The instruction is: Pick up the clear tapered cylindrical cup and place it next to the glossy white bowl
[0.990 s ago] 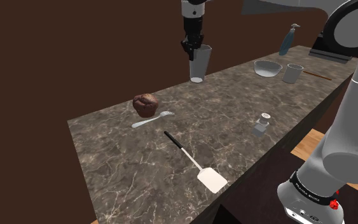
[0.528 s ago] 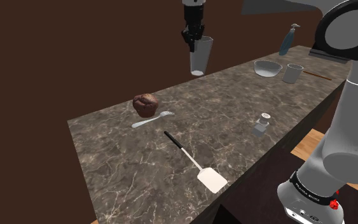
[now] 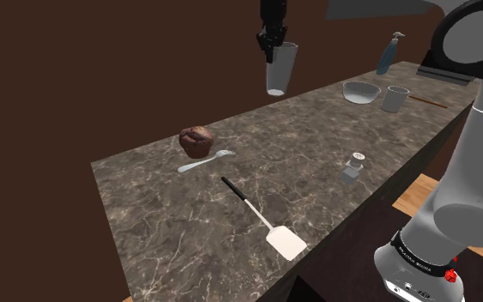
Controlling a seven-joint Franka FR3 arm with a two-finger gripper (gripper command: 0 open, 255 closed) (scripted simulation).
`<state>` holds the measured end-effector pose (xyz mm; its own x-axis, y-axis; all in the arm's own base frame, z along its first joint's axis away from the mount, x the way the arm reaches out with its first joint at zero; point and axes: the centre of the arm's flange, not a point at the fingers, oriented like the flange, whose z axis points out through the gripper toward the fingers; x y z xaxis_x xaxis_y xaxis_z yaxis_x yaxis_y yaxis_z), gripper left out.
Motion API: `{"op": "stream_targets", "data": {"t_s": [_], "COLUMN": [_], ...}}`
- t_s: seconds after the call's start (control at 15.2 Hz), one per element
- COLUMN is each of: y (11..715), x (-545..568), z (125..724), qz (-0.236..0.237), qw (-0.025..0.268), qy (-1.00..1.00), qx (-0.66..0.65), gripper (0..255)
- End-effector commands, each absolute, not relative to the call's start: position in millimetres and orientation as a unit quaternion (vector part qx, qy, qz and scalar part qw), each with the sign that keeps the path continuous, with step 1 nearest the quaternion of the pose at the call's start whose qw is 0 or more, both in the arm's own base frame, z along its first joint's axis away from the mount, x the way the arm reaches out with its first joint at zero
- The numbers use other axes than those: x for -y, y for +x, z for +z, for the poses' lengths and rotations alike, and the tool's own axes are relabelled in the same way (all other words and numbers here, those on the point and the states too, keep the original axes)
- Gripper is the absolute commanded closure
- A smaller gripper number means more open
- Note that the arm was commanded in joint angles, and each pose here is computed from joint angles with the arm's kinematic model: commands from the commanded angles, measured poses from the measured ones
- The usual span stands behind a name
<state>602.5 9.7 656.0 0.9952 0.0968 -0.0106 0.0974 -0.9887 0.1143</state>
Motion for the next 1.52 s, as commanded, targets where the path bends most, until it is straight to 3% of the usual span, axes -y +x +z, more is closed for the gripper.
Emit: {"op": "stream_targets", "data": {"t_s": [0.0, 1.45], "y": [595.1, 513.8], "x": [17.1, 295.8], "z": [657.1, 657.6], "qz": [-0.002, -0.002], "qw": [0.057, 0.057], "qy": [0.997, 0.997], "qx": [-0.049, -0.049], "gripper": [255, 255]}}
